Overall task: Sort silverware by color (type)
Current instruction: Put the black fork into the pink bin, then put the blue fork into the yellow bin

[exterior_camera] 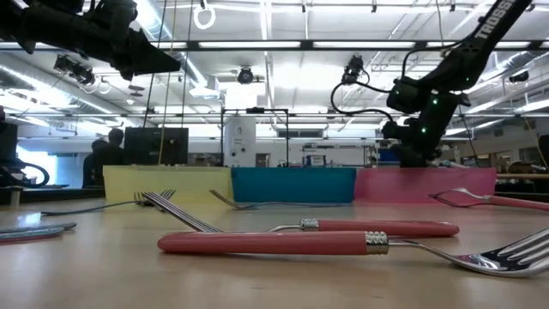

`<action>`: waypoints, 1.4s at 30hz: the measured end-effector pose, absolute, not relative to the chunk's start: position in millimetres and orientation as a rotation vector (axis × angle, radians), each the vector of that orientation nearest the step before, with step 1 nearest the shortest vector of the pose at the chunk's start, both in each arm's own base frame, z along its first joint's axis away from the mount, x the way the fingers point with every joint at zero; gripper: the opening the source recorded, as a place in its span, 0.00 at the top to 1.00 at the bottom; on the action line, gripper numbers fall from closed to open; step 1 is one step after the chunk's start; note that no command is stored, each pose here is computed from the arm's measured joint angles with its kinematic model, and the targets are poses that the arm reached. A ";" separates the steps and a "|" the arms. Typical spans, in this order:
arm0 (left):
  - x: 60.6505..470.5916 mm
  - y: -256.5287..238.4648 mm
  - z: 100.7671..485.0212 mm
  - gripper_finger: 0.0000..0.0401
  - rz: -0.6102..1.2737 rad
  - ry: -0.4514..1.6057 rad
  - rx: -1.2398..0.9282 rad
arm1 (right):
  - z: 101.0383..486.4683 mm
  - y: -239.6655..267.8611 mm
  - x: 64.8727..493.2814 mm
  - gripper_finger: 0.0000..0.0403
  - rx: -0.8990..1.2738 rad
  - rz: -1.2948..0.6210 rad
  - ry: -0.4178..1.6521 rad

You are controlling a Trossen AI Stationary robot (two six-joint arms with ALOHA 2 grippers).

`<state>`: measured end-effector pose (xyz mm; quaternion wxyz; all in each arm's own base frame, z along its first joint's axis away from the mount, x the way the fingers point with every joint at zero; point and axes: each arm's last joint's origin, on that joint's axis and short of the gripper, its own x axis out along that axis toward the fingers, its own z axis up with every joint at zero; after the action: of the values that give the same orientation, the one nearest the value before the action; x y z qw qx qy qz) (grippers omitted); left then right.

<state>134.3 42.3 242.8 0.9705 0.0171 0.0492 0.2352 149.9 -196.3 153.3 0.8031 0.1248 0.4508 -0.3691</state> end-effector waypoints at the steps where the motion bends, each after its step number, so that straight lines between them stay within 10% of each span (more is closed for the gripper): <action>1: 134.3 42.3 242.9 0.89 0.475 0.099 0.034 | 152.5 -196.0 149.5 0.95 0.274 -0.781 0.961; 42: 134.3 42.4 242.9 0.89 0.479 0.085 -0.017 | 185.3 -184.6 163.8 0.73 0.346 -0.767 0.791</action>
<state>134.3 42.4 242.9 0.9706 -0.0082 0.0419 0.2370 163.8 -184.6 185.3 0.8379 0.1634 0.3737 -0.3626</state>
